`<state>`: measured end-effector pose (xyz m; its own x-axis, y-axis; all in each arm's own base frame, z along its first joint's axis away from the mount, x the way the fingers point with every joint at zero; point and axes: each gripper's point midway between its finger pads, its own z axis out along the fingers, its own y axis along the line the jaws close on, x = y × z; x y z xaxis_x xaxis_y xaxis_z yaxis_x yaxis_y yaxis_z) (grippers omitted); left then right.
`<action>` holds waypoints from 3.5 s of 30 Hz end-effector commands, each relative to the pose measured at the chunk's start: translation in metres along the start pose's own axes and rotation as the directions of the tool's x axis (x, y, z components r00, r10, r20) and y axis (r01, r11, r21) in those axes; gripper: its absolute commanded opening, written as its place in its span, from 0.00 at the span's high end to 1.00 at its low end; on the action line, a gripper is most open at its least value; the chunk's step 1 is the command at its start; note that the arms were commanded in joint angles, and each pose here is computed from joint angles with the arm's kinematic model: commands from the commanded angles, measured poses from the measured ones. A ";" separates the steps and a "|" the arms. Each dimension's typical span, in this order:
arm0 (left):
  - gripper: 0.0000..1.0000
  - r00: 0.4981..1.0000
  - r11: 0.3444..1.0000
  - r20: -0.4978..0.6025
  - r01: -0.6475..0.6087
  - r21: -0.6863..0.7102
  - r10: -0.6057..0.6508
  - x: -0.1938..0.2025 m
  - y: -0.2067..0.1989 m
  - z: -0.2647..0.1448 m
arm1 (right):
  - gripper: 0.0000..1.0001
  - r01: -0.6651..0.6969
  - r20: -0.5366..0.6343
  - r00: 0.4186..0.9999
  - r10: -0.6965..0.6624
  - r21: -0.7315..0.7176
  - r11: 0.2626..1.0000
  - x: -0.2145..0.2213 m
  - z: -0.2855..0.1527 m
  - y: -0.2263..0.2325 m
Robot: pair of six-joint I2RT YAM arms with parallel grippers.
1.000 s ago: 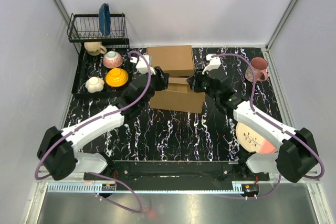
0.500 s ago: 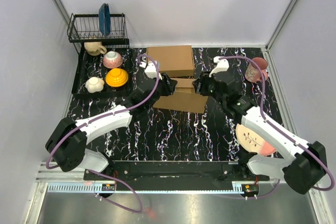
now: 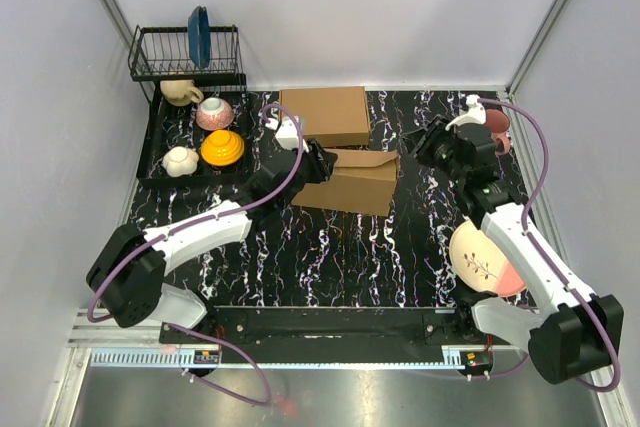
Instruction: Fold the paper box
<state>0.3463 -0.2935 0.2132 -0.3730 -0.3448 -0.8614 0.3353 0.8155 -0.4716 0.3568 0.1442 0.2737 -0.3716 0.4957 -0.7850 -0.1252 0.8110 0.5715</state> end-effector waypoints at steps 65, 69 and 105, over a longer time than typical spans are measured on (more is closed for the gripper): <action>0.53 0.998 0.993 -0.040 -0.055 -0.109 0.051 0.014 0.028 -0.003 | 0.80 0.026 -0.488 0.856 0.168 0.366 0.930 0.168 -0.056 -0.120; 0.53 0.998 0.992 -0.047 -0.053 -0.112 0.048 0.017 0.029 -0.003 | 0.64 0.005 -0.439 0.885 0.154 0.341 0.940 0.150 -0.059 -0.108; 0.53 0.997 0.990 -0.046 -0.074 -0.119 0.069 0.015 0.033 -0.010 | 1.00 -0.293 -0.398 0.861 0.319 0.125 0.948 0.152 -0.029 -0.069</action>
<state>0.3469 -0.2834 0.2085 -0.3610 -0.3214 -0.8754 0.3042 0.8468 -0.4363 0.3160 0.1669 0.1925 -0.6268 0.5923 -0.5062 -0.0728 0.6024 0.7949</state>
